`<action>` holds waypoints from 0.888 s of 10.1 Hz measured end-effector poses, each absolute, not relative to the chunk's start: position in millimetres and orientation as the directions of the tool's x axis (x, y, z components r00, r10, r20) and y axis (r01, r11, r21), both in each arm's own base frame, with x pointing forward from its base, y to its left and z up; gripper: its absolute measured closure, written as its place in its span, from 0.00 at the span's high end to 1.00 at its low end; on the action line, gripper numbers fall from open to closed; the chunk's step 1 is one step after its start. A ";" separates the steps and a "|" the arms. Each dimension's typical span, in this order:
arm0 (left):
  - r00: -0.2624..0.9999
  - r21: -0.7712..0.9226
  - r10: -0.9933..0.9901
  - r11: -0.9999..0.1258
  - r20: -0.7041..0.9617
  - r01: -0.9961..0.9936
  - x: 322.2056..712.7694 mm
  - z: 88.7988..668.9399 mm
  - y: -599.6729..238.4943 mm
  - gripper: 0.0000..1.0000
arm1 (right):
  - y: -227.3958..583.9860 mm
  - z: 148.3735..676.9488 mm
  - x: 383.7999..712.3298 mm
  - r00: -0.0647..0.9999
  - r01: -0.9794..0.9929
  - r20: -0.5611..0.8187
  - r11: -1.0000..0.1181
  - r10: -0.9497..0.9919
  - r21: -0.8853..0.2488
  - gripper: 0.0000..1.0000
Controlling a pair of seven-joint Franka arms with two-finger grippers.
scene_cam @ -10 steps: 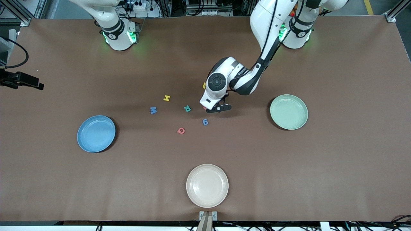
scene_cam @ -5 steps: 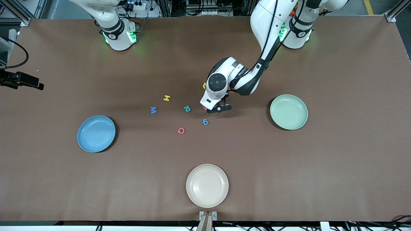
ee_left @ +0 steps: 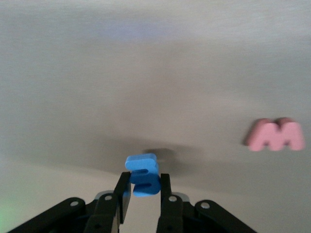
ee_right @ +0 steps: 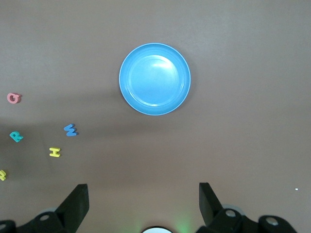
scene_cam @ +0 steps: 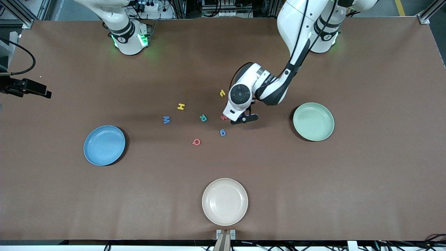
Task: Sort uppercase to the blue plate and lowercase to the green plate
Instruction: 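Drop the m into the green plate while the right gripper reaches letters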
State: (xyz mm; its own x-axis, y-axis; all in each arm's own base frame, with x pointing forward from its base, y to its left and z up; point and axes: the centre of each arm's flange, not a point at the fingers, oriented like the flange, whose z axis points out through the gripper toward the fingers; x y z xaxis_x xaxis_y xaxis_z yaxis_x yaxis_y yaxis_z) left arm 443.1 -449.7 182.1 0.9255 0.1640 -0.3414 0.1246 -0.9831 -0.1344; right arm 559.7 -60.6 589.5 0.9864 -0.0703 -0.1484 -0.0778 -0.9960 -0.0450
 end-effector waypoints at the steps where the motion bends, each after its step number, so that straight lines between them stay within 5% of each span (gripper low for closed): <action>1: 0.917 -0.156 0.150 -0.983 -0.370 0.098 451.7 182.3 -432.6 0.29 | -58.0 586.1 560.7 0.987 -0.074 -0.148 -0.996 -0.066 -0.045 1.00; 9: 0.858 -0.261 0.057 -0.961 -0.511 -0.092 533.3 221.3 -257.1 0.29 | 2.6 505.0 554.2 0.988 -0.001 -0.152 -0.996 0.012 -0.084 1.00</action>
